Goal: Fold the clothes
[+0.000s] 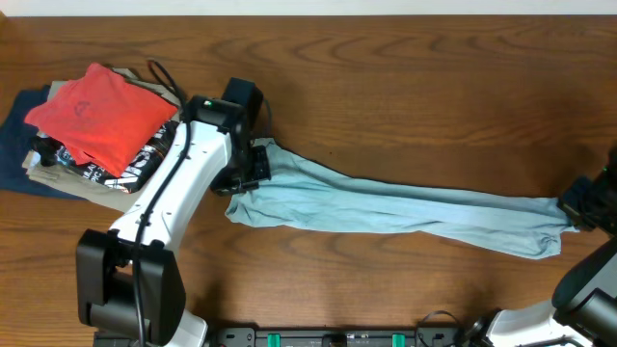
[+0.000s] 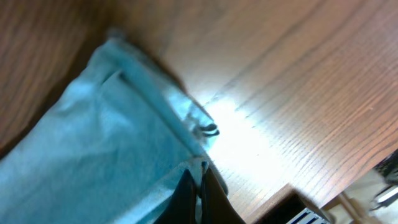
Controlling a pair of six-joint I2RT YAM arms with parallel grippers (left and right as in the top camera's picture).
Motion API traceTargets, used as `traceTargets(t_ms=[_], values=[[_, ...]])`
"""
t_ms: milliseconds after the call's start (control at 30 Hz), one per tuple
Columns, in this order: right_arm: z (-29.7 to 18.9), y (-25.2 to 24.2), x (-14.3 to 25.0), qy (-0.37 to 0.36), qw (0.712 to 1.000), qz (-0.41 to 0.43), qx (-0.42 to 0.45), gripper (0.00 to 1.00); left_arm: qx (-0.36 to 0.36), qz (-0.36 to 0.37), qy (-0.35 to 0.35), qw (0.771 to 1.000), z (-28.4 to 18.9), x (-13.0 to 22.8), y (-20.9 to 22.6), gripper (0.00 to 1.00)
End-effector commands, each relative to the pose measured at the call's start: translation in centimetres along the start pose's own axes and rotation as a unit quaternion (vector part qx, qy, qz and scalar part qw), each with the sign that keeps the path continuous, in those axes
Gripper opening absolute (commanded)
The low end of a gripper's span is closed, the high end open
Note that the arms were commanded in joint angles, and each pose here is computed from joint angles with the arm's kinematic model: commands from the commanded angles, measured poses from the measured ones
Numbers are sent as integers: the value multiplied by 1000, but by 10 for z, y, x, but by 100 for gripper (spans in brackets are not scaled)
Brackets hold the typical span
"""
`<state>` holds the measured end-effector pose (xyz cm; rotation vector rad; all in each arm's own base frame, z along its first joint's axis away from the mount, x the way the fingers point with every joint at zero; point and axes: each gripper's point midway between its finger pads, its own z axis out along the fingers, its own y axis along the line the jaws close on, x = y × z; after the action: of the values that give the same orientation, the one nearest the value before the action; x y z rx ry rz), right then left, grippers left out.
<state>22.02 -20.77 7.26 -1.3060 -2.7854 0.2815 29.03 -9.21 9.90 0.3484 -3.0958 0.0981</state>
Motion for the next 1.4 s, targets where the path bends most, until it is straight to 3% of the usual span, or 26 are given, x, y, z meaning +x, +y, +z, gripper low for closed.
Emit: traceTargets(t_ms=[0,333,367,400,467,500,600,667,933,1233,1367], values=[[3,-4,3,4,1000,27,-14,1,-22,-29,-20,999,3,-11,18,6],[24,4,12,9,999,28,-32,5,-12,-37,-25,999,28,-13,23,6],[25,4,12,10,999,28,-32,6,-13,-37,-23,999,31,-11,24,7],[26,4,13,11,999,28,-32,8,-14,-37,-20,999,33,-10,25,16],[26,4,15,13,999,27,-31,25,-17,-37,-16,999,37,-7,26,44],[26,4,16,16,999,27,-31,37,-17,-37,-15,999,38,-6,27,51],[26,4,17,17,999,24,-31,71,-18,-37,-13,999,39,-5,27,52],[26,4,15,14,999,14,-31,78,-18,-37,-14,999,39,-5,27,53],[31,16,7,-4,996,-42,-79,82,-18,-37,-14,999,39,-5,27,53],[66,28,28,3,992,-69,-109,80,-18,-37,-15,999,39,-5,27,57],[75,34,36,2,988,-87,-127,72,-18,-37,-15,999,39,-6,27,59]])
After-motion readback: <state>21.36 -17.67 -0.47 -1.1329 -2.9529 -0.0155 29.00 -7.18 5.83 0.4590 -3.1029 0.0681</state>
